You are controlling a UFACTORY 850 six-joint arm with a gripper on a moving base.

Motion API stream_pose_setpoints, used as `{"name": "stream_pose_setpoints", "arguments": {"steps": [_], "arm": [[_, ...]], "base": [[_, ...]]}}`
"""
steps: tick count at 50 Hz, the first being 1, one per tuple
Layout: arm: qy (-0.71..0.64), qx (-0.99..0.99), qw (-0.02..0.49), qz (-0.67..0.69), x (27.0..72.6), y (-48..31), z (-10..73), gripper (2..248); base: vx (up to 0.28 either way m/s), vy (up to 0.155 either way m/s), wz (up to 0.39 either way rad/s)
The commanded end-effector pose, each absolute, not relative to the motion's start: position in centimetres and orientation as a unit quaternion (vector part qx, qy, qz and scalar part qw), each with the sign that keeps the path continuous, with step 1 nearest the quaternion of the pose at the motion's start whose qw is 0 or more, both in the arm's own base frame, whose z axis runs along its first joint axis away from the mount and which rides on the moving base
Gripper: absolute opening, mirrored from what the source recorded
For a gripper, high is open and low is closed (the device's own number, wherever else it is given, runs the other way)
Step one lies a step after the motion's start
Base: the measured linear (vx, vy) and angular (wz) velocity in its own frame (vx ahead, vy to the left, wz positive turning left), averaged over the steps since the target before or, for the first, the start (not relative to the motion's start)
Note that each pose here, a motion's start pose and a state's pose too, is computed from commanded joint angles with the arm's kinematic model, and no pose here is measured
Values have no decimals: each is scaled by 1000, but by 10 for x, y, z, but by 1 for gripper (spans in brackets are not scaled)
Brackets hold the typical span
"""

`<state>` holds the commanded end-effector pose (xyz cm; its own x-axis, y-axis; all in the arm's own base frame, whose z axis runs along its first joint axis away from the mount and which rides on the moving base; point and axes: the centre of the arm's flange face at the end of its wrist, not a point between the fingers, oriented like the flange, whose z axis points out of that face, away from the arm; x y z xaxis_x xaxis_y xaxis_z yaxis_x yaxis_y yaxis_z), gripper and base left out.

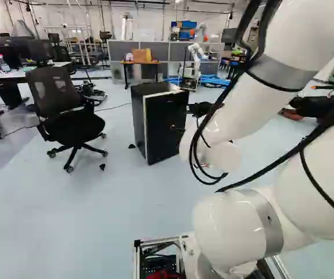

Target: Grab a drink from the fridge

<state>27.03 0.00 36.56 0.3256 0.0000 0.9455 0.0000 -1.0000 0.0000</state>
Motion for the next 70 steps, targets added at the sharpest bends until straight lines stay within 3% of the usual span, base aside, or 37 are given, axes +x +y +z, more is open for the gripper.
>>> {"name": "stream_pose_setpoints", "arguments": {"steps": [22,70], "arm": [[0,814,0,581,270,0,366,247],[0,814,0,581,270,0,366,247]], "base": [[-7,-3,-11],[71,-5,-9]]}}
